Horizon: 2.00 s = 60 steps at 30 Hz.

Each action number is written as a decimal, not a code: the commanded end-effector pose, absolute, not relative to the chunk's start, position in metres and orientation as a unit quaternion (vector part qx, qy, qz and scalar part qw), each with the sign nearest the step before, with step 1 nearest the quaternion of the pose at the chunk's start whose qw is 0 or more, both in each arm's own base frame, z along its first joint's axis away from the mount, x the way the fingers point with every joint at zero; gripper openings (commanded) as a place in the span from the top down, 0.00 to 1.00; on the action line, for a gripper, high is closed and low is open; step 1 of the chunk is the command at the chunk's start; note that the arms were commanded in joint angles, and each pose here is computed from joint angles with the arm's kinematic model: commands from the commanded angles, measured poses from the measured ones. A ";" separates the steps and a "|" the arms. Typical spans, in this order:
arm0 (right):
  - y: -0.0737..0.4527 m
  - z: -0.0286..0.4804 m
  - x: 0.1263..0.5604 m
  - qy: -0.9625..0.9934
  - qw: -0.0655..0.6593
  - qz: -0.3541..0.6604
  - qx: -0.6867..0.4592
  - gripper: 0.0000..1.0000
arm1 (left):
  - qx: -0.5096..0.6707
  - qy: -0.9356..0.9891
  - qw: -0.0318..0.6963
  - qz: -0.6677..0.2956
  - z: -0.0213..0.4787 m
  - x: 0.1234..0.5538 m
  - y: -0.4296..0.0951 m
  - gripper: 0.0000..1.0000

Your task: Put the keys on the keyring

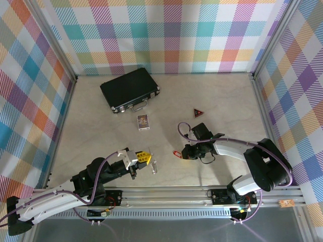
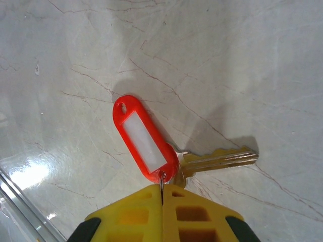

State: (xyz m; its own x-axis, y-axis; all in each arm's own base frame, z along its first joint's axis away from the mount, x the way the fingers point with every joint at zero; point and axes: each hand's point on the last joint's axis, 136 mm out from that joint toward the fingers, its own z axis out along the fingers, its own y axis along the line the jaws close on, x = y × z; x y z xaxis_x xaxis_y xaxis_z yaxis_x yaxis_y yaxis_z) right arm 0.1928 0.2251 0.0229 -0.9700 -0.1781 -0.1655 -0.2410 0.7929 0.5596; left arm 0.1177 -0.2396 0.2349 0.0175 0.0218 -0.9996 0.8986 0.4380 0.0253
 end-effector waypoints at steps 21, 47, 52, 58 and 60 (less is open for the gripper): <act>0.290 0.247 0.117 0.695 0.325 0.440 -0.467 1.00 | 0.424 0.555 0.583 -0.415 0.279 0.096 -0.256 1.00; 0.310 0.276 0.082 0.641 0.370 0.368 -0.562 1.00 | 0.444 0.525 0.572 -0.448 0.292 0.084 -0.267 1.00; 0.313 0.276 0.083 0.639 0.381 0.361 -0.563 1.00 | 0.444 0.525 0.571 -0.449 0.292 0.083 -0.266 1.00; 0.311 0.280 0.084 0.635 0.398 0.357 -0.558 1.00 | 0.442 0.525 0.571 -0.451 0.292 0.082 -0.265 1.00; 0.311 0.279 0.085 0.636 0.398 0.356 -0.557 1.00 | 0.442 0.525 0.570 -0.451 0.292 0.082 -0.266 1.00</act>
State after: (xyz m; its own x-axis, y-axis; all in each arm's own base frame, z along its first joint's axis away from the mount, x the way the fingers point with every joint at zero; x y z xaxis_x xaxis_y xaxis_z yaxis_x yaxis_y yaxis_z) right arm 0.0822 0.3086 0.2637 -0.1086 -0.4750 -0.8733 -0.9906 0.1252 0.0551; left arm 0.0895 -0.2672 0.2598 0.0036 0.0399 -0.9992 0.9729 0.2310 0.0127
